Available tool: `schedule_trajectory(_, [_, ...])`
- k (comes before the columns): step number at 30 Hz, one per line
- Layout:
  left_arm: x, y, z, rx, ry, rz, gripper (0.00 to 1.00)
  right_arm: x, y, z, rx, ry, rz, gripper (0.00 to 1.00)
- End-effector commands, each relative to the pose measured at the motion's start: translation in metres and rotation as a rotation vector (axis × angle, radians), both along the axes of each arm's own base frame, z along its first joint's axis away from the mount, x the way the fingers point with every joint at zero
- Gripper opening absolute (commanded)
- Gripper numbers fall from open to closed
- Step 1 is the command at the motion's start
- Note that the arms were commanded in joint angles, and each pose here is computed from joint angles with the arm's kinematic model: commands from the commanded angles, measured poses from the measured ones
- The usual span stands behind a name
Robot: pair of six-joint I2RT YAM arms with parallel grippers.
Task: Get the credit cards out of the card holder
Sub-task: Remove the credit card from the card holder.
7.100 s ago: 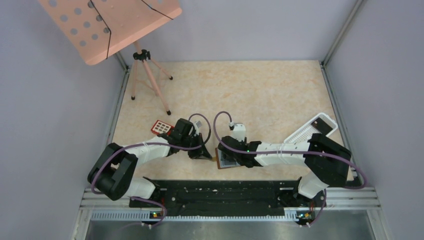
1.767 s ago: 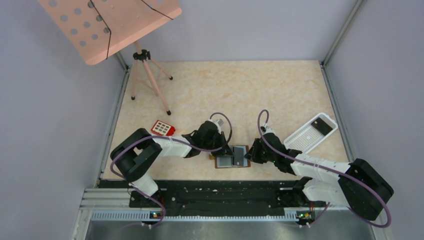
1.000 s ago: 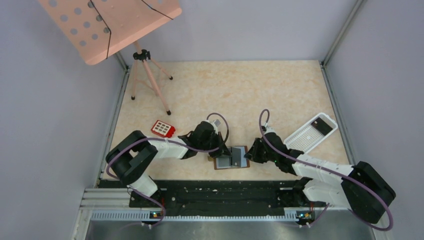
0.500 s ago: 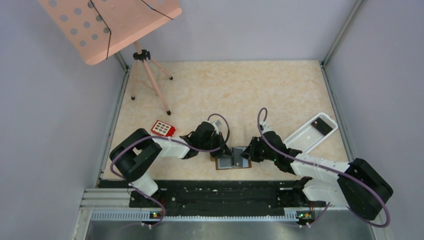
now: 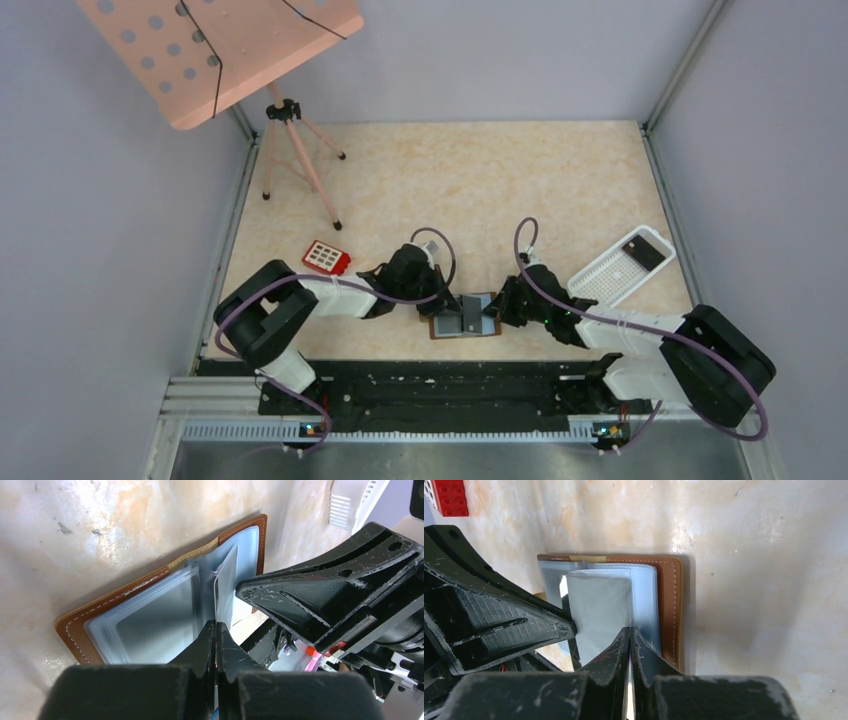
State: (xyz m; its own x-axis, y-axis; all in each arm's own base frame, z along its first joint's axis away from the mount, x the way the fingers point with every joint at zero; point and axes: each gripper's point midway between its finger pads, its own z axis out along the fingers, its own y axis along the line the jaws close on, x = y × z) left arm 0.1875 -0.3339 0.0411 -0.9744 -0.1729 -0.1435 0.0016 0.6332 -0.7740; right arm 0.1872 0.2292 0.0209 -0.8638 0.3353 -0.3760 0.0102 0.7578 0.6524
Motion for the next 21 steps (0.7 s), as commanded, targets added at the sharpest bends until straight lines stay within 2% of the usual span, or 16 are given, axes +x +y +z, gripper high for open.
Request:
schedule_trajectory(1, [0.006, 0.008, 0.006, 0.018, -0.026, 0.036, 0.00, -0.006, -0.026, -0.021, -0.104, 0.034, -0.059, 0.04])
schedule_trajectory(13, [0.003, 0.010, 0.013, -0.031, -0.017, 0.041, 0.00, -0.005, -0.028, -0.015, -0.095, -0.008, -0.044, 0.05])
schedule_trajectory(21, [0.001, -0.002, 0.038, -0.150, -0.044, 0.006, 0.00, 0.004, -0.006, 0.049, 0.015, -0.224, 0.114, 0.25])
